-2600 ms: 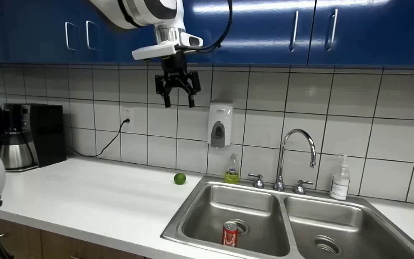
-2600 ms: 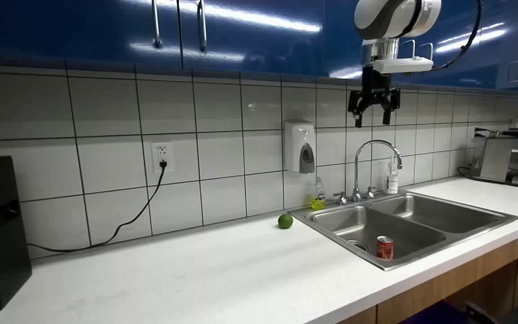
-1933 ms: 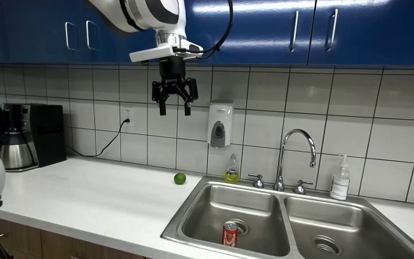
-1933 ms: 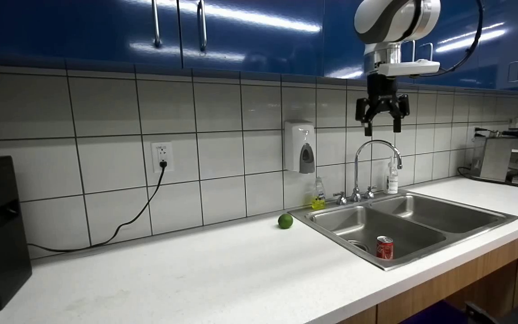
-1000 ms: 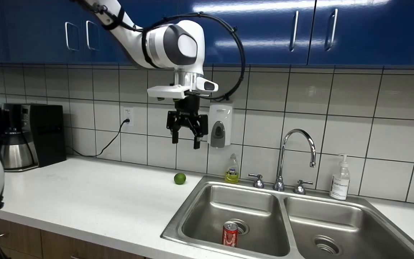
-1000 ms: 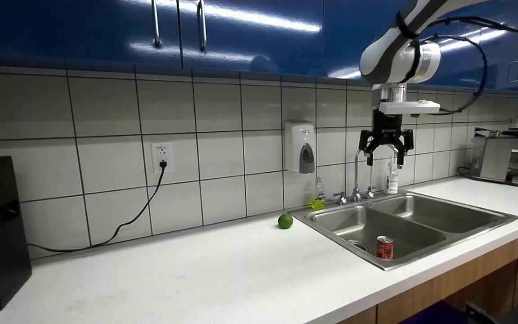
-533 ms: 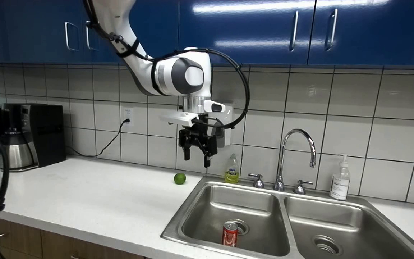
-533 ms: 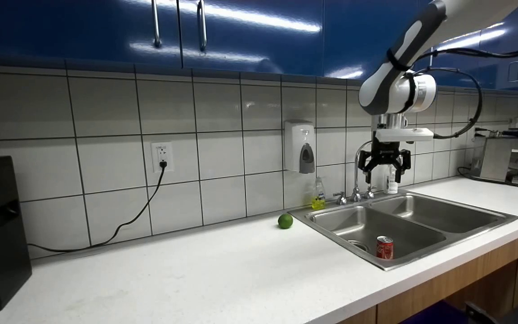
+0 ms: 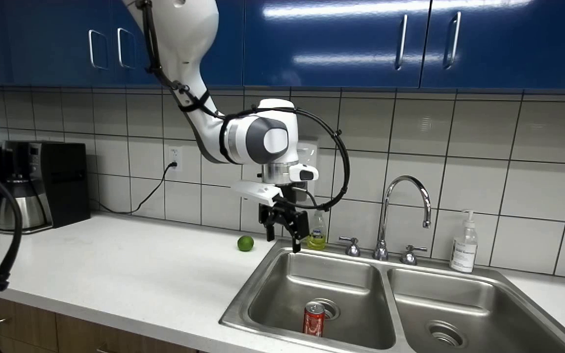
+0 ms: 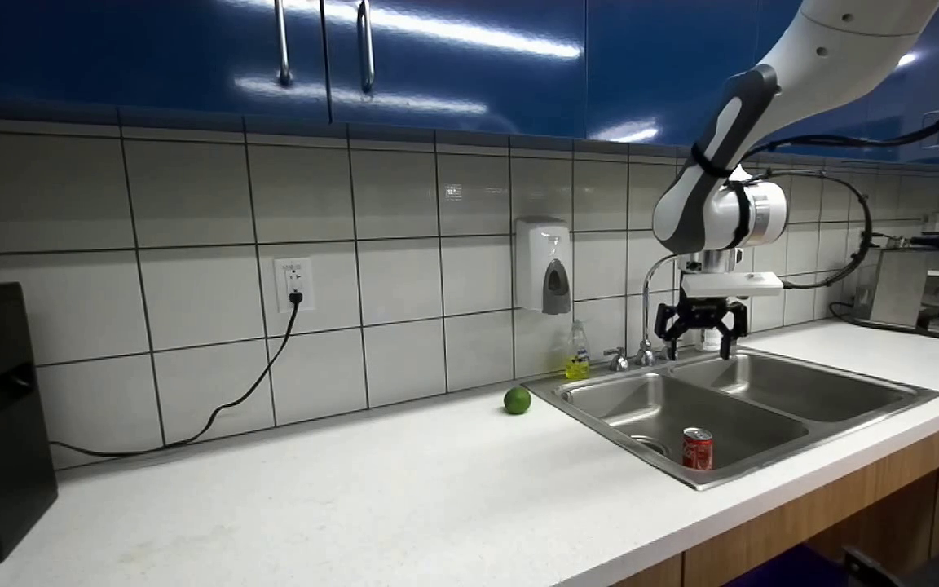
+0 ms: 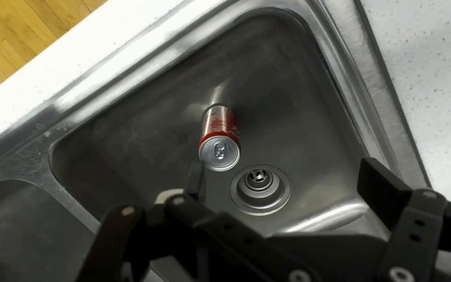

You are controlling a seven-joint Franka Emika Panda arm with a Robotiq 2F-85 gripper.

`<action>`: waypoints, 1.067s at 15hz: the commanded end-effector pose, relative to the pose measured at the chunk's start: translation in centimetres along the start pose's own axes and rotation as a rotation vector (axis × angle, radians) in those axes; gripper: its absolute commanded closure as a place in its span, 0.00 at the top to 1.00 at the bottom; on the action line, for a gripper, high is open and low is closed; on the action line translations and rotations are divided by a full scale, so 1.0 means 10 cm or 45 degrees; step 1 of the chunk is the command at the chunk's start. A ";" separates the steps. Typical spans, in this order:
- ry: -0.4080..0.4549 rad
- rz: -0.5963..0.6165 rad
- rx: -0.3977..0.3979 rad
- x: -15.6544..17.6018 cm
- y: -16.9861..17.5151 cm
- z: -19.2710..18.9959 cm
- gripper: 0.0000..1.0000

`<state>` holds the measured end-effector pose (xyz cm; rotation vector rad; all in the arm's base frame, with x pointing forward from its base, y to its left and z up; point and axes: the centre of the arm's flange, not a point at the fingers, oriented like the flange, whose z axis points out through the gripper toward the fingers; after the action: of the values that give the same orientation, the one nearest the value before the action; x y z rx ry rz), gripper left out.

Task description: Remove the red can from the sink and put it on the counter

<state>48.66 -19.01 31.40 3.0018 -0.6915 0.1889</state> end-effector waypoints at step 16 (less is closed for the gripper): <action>-0.066 0.217 0.021 0.74 0.23 1.11 1.00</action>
<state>53.46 -22.96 22.56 2.9768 -0.9274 0.1145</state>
